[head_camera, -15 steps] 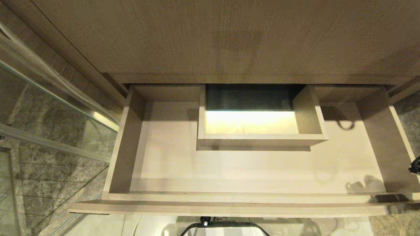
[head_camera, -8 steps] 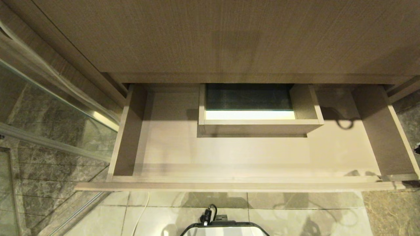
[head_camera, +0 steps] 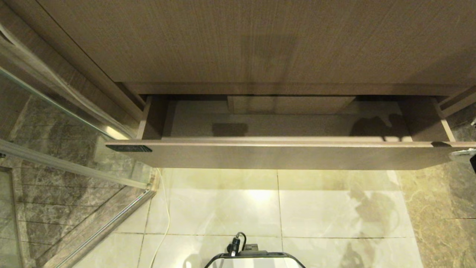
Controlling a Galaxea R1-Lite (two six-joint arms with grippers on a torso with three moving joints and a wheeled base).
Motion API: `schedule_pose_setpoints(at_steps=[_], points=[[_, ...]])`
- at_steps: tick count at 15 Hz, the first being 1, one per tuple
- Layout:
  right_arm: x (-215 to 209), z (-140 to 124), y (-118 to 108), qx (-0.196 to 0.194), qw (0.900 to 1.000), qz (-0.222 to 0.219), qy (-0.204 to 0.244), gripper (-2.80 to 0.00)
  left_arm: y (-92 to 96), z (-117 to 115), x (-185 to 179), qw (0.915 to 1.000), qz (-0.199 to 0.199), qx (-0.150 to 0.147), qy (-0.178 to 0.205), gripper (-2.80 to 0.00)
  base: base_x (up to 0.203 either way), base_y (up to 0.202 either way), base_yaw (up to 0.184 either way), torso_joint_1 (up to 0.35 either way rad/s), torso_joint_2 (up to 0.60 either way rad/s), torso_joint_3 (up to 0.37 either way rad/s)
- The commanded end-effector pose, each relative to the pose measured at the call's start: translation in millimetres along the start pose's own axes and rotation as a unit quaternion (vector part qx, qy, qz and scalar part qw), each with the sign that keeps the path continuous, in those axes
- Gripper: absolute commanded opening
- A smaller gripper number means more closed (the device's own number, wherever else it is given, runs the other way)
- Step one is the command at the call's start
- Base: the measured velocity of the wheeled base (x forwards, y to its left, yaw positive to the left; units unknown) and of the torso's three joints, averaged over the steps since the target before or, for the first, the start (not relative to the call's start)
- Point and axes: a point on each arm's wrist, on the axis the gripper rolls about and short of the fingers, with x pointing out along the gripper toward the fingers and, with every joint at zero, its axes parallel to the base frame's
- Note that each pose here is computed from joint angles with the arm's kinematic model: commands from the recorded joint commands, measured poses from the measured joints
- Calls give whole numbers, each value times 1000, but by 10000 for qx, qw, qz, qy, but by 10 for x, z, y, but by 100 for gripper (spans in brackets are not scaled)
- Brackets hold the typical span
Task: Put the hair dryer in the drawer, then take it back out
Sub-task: Close the drawer
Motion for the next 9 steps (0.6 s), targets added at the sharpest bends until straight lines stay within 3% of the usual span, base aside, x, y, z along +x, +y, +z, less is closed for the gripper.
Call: schedule_pose_setpoints(at_steps=[1,9], points=[[-26,69,-48,-104,9998,-56,-147,-280,0,-1,0,10000,9,0,1,-280,0,0,0,0,0,0],[-303,171,101,-243,9990,-170,-333,-280,0,-4,1,10000,9,0,5,-280,0,0,0,0,0,0]])
